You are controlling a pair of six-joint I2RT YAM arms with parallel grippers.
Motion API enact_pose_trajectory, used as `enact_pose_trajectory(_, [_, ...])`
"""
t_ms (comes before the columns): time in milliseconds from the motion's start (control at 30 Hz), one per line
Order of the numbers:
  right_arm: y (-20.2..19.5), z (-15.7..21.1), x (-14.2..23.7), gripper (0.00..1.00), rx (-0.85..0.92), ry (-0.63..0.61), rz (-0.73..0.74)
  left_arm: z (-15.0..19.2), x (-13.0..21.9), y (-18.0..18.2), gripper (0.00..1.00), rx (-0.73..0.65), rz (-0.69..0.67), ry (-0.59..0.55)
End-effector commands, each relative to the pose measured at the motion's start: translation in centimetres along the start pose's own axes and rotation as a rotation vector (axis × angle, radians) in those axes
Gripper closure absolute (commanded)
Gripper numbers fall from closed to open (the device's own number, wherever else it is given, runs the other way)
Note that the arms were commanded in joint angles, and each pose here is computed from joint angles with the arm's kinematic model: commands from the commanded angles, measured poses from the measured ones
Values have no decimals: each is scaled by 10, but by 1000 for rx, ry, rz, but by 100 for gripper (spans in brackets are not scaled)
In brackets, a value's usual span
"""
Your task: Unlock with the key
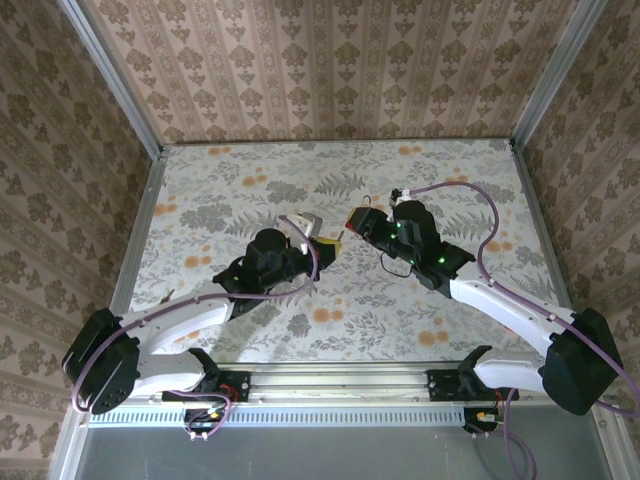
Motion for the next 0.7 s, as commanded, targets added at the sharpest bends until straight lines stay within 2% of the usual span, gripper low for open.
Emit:
enact_pose_trajectory(0, [11,-6,8,90,-13,-75,-45,-13,-3,-7,100,3,25,-47])
enact_pose_trajectory(667, [9,9,0,91,5,-38,-34,-10,-12,-6,100,6,36,-19])
Point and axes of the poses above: each hand's point on the last joint's axis, 136 mm out from that joint toward the fingers, its own x axis back along the fingers, its own y axis along the line the jaws close on, z = x × y, the point moved 9 cm from there along x, back along the fingers, and after that the axes turned 1 degree about x, right-handed, at the moved point
